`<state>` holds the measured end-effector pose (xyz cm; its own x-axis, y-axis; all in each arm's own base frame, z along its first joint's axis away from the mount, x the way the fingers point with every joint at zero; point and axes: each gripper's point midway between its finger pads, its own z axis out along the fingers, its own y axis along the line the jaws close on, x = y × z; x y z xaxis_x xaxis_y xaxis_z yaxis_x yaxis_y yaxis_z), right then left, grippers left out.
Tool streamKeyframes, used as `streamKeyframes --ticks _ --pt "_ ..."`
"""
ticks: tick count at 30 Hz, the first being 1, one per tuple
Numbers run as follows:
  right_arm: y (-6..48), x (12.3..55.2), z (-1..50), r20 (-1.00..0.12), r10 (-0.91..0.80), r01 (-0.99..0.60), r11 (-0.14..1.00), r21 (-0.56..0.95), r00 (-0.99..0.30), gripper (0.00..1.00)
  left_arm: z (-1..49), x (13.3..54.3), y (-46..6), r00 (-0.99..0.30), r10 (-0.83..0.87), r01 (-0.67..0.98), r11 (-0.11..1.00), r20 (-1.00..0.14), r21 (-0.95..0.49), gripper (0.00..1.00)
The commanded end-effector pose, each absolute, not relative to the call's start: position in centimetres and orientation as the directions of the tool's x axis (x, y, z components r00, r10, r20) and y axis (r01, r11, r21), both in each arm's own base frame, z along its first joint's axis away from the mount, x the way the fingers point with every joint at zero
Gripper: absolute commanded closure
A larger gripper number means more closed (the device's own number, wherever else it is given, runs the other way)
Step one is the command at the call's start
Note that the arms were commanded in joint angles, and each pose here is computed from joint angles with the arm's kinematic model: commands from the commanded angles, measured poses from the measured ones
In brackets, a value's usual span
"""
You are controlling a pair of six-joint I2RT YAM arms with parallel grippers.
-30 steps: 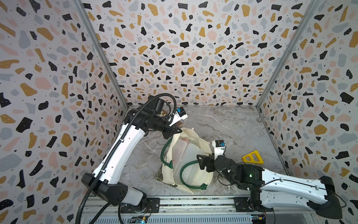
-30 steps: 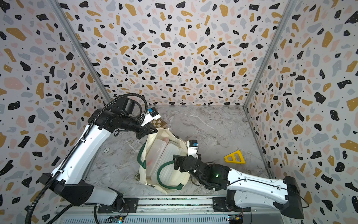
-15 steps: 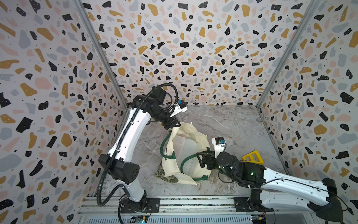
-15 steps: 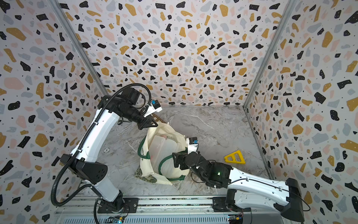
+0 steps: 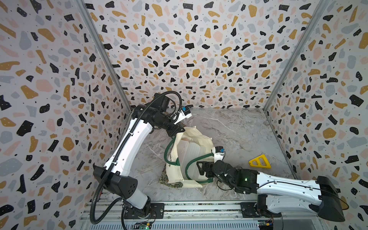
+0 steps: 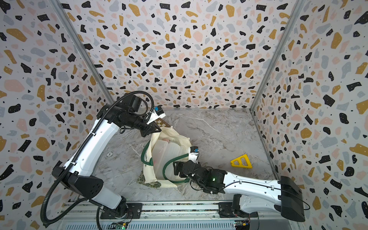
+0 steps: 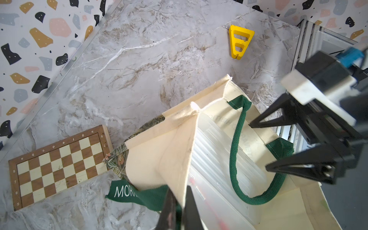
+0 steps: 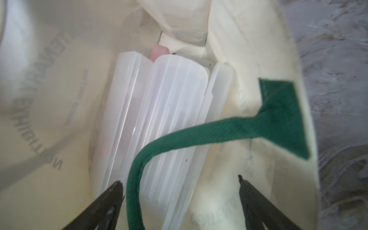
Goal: Take out the pencil case from the canvas bag
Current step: Adjust the canvas bag at the center of the board.
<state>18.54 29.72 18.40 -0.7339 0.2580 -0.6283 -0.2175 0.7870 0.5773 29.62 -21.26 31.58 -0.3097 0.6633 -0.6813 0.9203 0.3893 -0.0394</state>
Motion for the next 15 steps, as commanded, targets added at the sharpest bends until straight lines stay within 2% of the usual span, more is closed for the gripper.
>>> streamKeyframes --ticks 1,9,15 --pt "29.2 19.5 19.4 -0.61 0.331 -0.196 0.746 0.637 -0.72 0.09 34.8 29.1 -22.3 -0.185 0.619 0.937 0.345 -0.763 0.053 1.0" --pt "29.5 21.2 19.6 -0.586 0.391 -0.175 0.707 0.685 -0.71 0.13 34.9 28.1 -22.8 -0.169 0.607 0.943 0.328 -0.777 0.051 1.0" --pt "31.0 21.5 20.0 -0.559 0.417 -0.181 0.664 0.726 -0.717 0.22 34.4 27.3 -23.5 -0.168 0.609 0.95 0.309 -0.775 0.037 1.0"
